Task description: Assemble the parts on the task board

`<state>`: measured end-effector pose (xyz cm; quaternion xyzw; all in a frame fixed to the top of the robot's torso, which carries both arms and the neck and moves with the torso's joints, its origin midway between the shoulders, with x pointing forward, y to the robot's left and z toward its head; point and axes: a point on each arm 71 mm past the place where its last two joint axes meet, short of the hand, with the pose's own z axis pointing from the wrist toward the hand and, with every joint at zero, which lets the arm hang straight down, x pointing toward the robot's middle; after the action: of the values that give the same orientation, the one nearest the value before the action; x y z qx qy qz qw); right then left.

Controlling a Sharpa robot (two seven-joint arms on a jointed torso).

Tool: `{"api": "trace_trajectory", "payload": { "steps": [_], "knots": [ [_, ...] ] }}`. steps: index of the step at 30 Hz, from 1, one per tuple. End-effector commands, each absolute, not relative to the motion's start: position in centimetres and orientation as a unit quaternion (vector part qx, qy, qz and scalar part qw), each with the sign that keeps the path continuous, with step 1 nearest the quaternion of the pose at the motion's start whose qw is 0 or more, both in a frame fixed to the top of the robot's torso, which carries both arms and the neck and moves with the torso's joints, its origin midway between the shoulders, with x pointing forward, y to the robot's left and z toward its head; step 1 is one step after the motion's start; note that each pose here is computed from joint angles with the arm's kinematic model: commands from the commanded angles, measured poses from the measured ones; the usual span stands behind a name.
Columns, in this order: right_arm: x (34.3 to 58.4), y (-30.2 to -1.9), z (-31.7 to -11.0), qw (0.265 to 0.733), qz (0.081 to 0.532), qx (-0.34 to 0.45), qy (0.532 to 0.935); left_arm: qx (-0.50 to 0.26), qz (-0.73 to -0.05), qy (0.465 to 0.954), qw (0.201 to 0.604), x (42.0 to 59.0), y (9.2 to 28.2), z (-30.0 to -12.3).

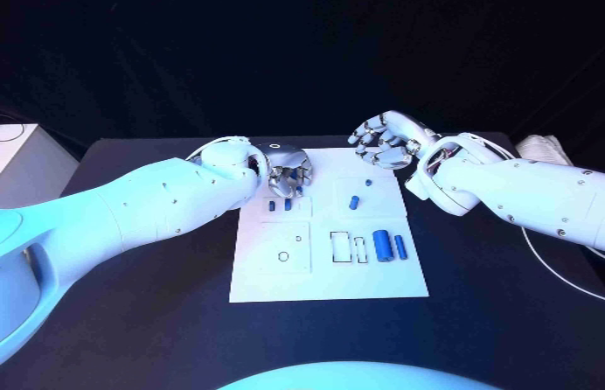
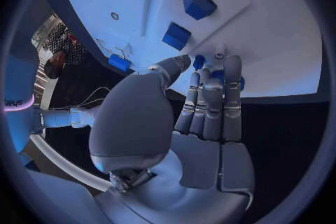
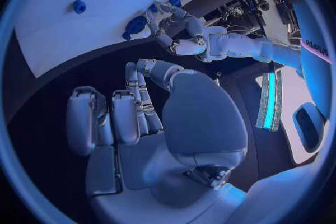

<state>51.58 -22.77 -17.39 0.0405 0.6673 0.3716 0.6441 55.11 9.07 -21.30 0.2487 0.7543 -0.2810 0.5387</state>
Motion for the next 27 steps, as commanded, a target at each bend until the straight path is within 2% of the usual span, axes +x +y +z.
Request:
{"api": "trace_trajectory", "payload": {
  "steps": [1, 27],
  "knots": [
    [51.57, -22.85, -17.17, 0.649, 0.374, 0.042, 0.661, 0.263, -0.267, 0.764, 0.525, 55.09, 8.93, -21.69],
    [51.57, -22.99, -17.13, 0.648, 0.374, 0.045, 0.663, 0.259, -0.258, 0.775, 0.514, 55.23, 9.48, -22.08]
  ]
}}
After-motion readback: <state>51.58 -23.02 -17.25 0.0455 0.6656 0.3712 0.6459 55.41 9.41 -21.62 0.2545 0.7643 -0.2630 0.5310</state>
